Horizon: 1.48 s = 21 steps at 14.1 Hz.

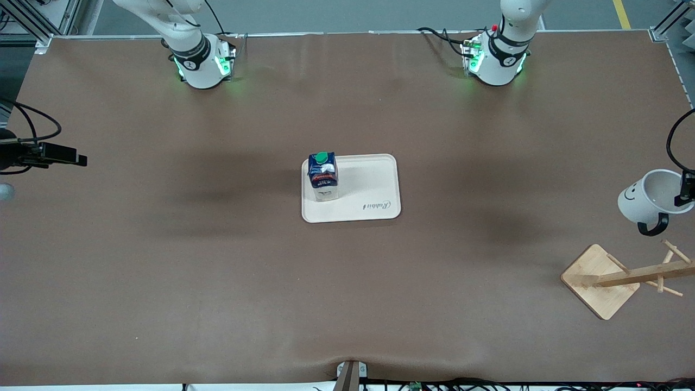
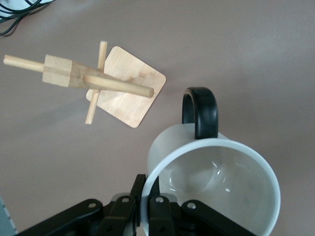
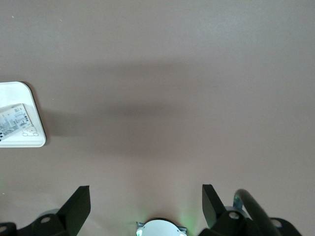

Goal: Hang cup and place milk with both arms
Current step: 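Hang the mug on the stand while the right gripper reaches the milk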

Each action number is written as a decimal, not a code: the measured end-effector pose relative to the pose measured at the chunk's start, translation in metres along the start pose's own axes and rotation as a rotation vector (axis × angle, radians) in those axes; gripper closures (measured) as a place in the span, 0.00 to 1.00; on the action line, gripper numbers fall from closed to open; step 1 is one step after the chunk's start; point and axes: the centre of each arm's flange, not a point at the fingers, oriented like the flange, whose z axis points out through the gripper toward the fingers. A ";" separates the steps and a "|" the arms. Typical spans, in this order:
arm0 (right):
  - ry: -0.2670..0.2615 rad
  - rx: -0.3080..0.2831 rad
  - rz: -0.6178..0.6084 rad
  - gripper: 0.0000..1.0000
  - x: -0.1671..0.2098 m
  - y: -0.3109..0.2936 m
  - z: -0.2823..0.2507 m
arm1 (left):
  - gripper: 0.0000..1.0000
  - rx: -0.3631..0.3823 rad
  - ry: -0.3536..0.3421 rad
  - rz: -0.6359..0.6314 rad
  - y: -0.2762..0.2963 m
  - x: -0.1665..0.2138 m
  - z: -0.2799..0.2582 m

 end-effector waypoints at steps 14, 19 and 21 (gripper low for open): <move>-0.058 -0.014 -0.071 0.00 0.021 -0.076 0.027 | 0.94 -0.024 0.076 -0.020 -0.036 0.011 0.034; -0.075 -0.065 0.013 0.00 0.012 -0.197 0.049 | 0.94 -0.024 0.079 -0.012 -0.048 0.005 0.036; -0.058 -0.094 0.005 0.00 0.002 -0.265 0.070 | 0.94 -0.023 0.084 0.000 -0.055 0.002 0.037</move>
